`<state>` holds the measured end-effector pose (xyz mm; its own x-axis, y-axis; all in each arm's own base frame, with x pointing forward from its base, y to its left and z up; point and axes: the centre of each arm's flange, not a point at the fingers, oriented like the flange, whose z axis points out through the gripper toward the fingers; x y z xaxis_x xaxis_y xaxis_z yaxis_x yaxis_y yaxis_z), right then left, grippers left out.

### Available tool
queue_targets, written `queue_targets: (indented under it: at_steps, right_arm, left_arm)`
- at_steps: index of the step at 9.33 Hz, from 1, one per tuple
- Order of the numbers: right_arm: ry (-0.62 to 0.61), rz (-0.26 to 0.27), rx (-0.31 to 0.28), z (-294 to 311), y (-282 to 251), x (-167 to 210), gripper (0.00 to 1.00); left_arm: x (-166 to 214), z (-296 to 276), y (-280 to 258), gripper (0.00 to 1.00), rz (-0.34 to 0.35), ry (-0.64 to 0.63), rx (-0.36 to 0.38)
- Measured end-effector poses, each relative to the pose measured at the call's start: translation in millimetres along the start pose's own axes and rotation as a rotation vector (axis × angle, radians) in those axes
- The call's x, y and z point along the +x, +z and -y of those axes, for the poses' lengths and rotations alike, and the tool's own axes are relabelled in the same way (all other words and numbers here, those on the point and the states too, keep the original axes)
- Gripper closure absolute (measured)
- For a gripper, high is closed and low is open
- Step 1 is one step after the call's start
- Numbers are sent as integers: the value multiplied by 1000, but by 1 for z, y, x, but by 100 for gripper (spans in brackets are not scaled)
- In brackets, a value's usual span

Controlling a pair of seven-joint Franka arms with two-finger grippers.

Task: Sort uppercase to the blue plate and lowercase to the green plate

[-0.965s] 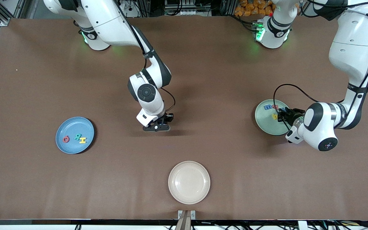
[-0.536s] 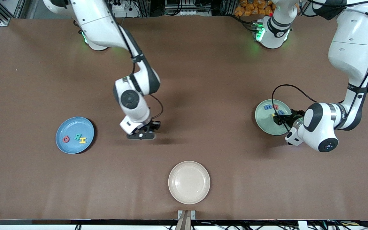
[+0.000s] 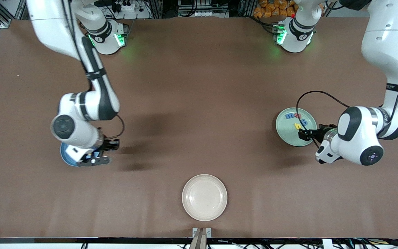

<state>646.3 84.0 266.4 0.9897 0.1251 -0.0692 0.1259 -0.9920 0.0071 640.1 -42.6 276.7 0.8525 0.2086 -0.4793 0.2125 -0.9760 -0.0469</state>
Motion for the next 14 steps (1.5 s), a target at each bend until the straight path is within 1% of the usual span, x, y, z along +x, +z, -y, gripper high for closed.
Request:
queue_targets:
  at_steps: [1, 3, 5, 6, 7, 8, 9, 11, 14]
  right_arm:
    - [-20, 21, -4, -36, 3, -5, 59]
    - [-79, 54, -4, -93, 16, -19, 59]
    - [-109, 73, 8, -127, 24, -31, 59]
    - [-112, 76, 9, -131, 25, -33, 46]
    - [-116, 74, 11, -129, 24, -32, 33]
    - [-117, 66, 12, -128, 19, -32, 18]
    - [-116, 47, 14, -128, 8, -32, 2]
    - [-109, -17, 44, -133, -29, -35, 0]
    - [-47, -122, 64, -147, -103, -64, 0]
  left_arm:
    - [-15, 4, -34, 0, -51, 32, -16]
    - [-52, 21, -105, 0, -176, 88, -23]
    - [-92, 38, -163, 0, -290, 114, -10]
    - [-112, 42, -186, 0, -338, 120, -1]
    - [-131, 42, -204, 0, -379, 159, 9]
    - [-150, 43, -221, 0, -414, 201, 16]
    - [-170, 45, -235, 0, -438, 226, 20]
    - [-197, 48, -252, 0, -467, 236, 20]
    - [-209, 51, -252, 0, -447, 237, 24]
